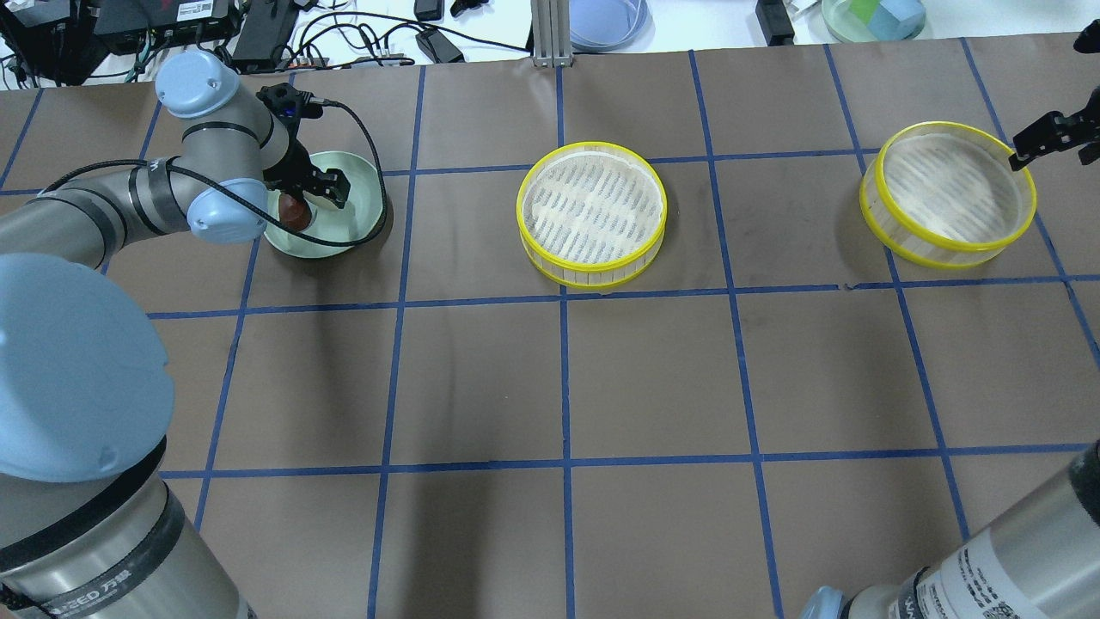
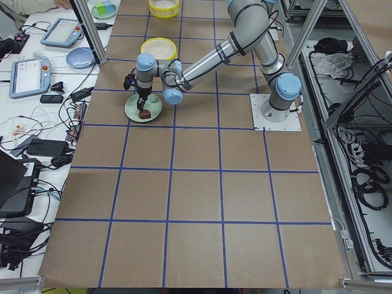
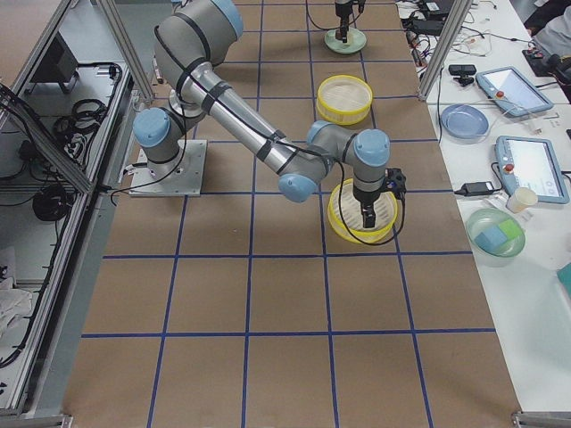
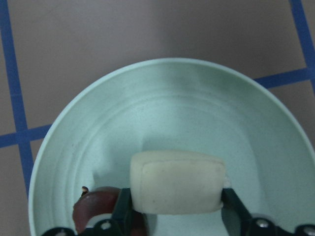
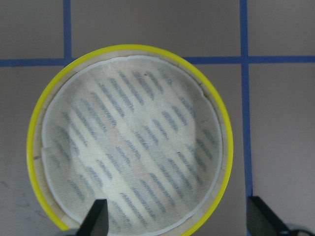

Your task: Stack buns with steamer

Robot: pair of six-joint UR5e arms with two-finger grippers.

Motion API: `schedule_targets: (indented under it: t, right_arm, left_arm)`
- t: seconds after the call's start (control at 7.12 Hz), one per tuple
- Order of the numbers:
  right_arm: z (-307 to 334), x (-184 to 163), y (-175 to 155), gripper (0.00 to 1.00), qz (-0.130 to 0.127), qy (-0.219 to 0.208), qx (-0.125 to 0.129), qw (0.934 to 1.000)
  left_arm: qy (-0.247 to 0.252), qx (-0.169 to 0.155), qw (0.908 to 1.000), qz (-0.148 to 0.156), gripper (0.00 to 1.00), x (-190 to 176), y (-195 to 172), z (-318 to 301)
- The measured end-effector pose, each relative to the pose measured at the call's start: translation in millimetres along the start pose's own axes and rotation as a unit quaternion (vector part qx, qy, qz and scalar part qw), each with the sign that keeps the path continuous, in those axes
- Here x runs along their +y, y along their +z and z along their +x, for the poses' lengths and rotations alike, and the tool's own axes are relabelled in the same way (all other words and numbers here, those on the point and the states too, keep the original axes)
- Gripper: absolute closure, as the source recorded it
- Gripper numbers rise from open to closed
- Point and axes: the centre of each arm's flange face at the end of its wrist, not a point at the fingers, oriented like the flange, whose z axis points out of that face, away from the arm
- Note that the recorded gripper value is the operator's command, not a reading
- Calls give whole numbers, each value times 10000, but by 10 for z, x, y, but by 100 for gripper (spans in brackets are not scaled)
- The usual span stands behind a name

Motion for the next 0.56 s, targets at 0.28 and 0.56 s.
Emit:
schedule_targets:
  t: [0.28, 0.56]
  right_arm:
    - [172, -1, 244, 5, 64, -174, 60, 9998]
    - [239, 2, 418, 11, 57, -211, 58, 9997]
  left_arm:
    - [122, -6, 9999, 2, 100, -3, 30, -1]
    - [79, -33, 9999, 115, 100, -55, -98, -12]
